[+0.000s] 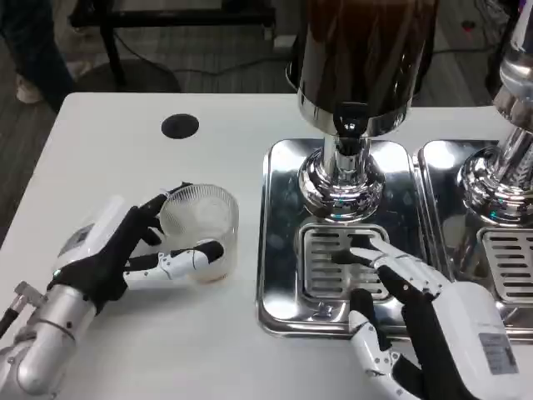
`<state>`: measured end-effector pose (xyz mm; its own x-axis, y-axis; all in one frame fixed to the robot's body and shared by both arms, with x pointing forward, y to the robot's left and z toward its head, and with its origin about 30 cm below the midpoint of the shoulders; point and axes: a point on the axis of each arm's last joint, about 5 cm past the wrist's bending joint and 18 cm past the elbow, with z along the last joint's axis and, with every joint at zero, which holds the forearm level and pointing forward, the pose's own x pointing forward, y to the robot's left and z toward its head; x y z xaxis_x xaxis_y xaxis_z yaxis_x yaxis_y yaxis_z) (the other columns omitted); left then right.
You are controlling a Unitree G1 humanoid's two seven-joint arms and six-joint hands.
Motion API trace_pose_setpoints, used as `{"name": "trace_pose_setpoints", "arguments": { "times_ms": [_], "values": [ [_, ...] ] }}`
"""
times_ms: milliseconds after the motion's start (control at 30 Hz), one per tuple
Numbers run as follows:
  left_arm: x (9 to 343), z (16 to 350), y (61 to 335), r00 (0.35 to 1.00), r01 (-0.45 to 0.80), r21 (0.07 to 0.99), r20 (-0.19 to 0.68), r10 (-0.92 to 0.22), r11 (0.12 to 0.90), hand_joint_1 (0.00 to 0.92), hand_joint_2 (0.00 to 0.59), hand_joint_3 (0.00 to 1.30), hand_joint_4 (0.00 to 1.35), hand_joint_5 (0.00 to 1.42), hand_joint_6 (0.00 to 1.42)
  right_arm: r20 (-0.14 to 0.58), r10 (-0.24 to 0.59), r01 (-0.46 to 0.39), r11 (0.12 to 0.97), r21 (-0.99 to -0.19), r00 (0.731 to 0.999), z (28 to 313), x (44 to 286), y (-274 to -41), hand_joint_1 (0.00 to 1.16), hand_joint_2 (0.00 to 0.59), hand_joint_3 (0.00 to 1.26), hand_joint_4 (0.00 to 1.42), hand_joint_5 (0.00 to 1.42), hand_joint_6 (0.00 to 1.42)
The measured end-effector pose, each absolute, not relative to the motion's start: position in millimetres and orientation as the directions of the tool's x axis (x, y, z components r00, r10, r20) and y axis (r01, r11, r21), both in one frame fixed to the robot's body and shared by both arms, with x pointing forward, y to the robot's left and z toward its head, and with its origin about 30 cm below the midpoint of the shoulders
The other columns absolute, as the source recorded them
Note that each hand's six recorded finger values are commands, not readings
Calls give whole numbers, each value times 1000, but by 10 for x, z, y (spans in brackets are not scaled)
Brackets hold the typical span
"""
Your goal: Grasp the cup under the faucet to collect the drink, then remove the cup.
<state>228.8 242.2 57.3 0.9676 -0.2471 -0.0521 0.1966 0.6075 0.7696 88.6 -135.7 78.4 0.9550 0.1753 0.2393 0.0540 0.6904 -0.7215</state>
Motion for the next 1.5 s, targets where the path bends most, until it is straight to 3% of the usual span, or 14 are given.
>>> {"name": "trace_pose_setpoints", "arguments": {
  "times_ms": [100, 200, 433, 733, 1100, 1500],
  "values": [
    [2283, 532, 2384, 969, 181, 758, -29, -246, 627, 353, 125, 469, 555, 795, 1015, 238, 165, 55, 703, -709, 957, 784, 889, -1361, 238, 531, 383, 234, 262, 300],
    [2276, 494, 2362, 974, 150, 749, 1, -228, 645, 369, 128, 508, 623, 892, 1140, 233, 156, 51, 719, -693, 960, 780, 900, -1367, 236, 526, 383, 234, 262, 301],
    [2268, 444, 2350, 983, 100, 751, 27, -181, 652, 433, 133, 588, 720, 1014, 1279, 213, 157, 26, 746, -665, 964, 776, 942, -1378, 225, 509, 383, 234, 270, 329],
    [2228, 405, 2341, 986, 60, 738, 61, -154, 672, 448, 116, 615, 745, 1044, 1317, 218, 160, 25, 751, -660, 963, 785, 958, -1389, 221, 509, 383, 234, 272, 337],
    [2276, 485, 2172, 957, 45, 679, 181, -226, 732, 451, 113, 624, 753, 1033, 1326, 219, 149, 35, 749, -662, 964, 788, 950, -1408, 218, 509, 383, 242, 272, 342],
    [2458, 565, 1879, 923, 157, 659, 167, -346, 736, 458, 101, 631, 746, 1032, 1316, 234, 104, 78, 750, -657, 967, 828, 888, -1402, 217, 509, 383, 243, 272, 343]
  ]
}}
